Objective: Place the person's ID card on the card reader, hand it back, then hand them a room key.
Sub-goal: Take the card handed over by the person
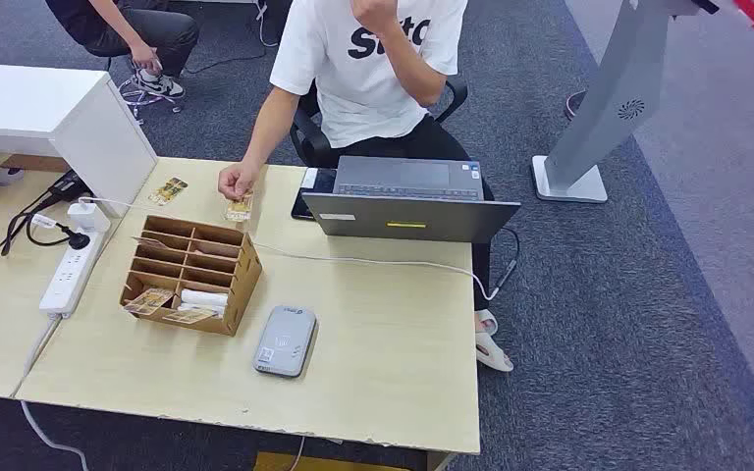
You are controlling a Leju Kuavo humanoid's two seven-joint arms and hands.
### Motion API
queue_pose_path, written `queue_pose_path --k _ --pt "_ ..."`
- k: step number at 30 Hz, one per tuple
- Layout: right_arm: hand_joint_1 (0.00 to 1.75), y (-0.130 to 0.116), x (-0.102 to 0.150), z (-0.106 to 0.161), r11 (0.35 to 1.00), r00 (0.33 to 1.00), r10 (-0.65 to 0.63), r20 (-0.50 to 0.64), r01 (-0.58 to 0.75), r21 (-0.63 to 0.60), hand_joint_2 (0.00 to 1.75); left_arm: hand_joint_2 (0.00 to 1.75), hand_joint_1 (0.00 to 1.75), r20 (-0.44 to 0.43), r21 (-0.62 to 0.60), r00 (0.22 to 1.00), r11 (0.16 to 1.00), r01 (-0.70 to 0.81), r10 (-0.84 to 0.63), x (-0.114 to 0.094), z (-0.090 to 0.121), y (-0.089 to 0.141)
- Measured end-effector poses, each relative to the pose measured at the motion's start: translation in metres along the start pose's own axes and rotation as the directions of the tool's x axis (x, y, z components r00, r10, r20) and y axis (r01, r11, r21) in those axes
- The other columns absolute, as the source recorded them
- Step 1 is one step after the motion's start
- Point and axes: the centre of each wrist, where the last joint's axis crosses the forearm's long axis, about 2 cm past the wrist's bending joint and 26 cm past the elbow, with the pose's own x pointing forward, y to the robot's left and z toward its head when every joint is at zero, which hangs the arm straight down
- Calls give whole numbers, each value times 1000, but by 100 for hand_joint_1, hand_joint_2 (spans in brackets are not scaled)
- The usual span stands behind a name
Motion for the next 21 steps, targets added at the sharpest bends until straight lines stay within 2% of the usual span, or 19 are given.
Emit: queue_pose_path --k 5,7,9,11,12,21 --pt "0 0 0 0 1000 1000 -2 -1 2 0 175 175 0 6 -2 1000 1000 -6 6 1 1 0" --pt "0 -1 -1 0 1000 1000 -18 -11 18 -1 175 175 0 138 -29 990 999 -27 31 24 -3 4" --pt "0 0 -2 0 999 999 -40 -19 40 0 175 175 0 348 -84 933 994 -66 91 71 -1 4" --pt "0 0 -1 0 999 998 -54 -18 54 2 175 175 0 464 -120 874 987 -103 147 106 5 0" --pt "0 0 -2 0 998 998 -60 -17 60 2 175 175 0 490 -131 855 984 -119 168 115 8 -1" --pt "0 0 -1 0 997 997 -75 -15 76 13 175 175 0 607 -198 754 967 -160 250 158 14 -3"
